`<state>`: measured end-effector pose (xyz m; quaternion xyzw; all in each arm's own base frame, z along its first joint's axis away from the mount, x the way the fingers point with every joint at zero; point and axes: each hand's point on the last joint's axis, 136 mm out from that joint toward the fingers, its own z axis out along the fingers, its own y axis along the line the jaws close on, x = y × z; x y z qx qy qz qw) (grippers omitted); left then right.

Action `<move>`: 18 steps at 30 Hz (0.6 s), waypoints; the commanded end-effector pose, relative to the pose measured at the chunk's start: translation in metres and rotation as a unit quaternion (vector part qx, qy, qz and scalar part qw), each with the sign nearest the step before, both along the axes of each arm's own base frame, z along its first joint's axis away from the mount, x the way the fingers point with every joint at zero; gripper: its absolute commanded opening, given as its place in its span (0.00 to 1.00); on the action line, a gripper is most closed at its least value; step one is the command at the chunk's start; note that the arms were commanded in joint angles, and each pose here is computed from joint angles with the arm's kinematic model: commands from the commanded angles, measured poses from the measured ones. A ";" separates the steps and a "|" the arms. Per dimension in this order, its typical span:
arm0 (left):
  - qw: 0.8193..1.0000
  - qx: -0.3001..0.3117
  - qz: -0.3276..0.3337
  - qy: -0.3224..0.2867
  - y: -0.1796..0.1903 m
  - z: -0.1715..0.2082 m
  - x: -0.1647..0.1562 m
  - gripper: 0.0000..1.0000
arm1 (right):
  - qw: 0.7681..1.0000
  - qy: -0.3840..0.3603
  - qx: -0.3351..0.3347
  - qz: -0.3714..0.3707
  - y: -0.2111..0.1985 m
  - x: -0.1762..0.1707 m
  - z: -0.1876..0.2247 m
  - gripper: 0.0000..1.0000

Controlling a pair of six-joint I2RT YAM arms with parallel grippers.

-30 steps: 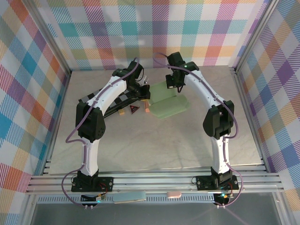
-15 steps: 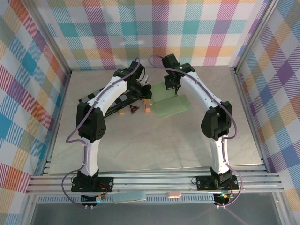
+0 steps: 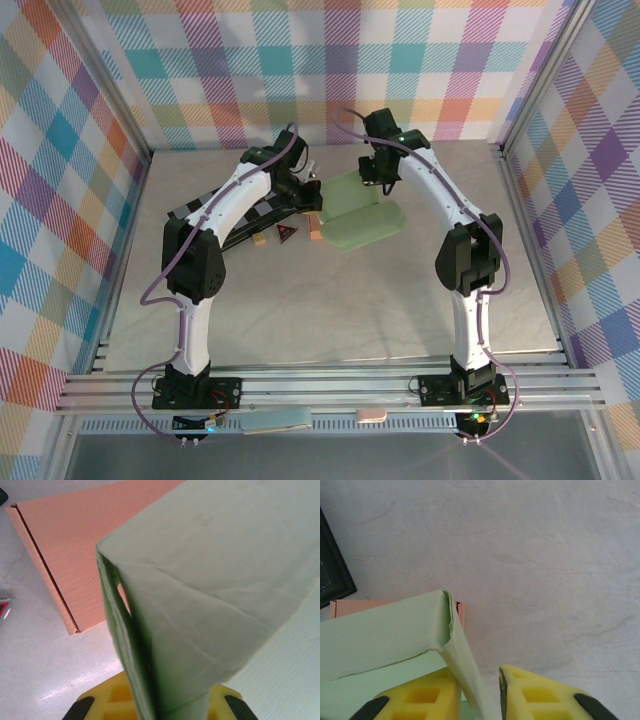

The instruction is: Fold the paper box

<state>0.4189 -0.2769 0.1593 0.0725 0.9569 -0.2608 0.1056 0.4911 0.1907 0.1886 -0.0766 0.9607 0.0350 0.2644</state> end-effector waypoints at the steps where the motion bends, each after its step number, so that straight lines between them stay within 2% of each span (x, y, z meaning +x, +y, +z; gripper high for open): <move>1: 1.000 -0.011 -0.027 0.009 -0.002 0.018 -0.016 0.00 | 0.999 -0.031 0.016 -0.001 -0.008 0.017 0.013 0.27; 12: 1.000 -0.010 -0.028 0.007 -0.002 0.020 -0.016 0.00 | 0.998 -0.023 0.043 0.027 0.007 0.014 0.010 0.29; 15: 1.000 -0.010 -0.028 0.007 -0.002 0.021 -0.016 0.00 | 0.999 -0.024 0.032 0.021 0.002 0.013 0.009 0.22; 18: 1.000 -0.009 -0.028 0.006 -0.001 0.021 -0.015 0.00 | 0.999 -0.024 0.017 0.013 -0.003 0.013 0.007 0.20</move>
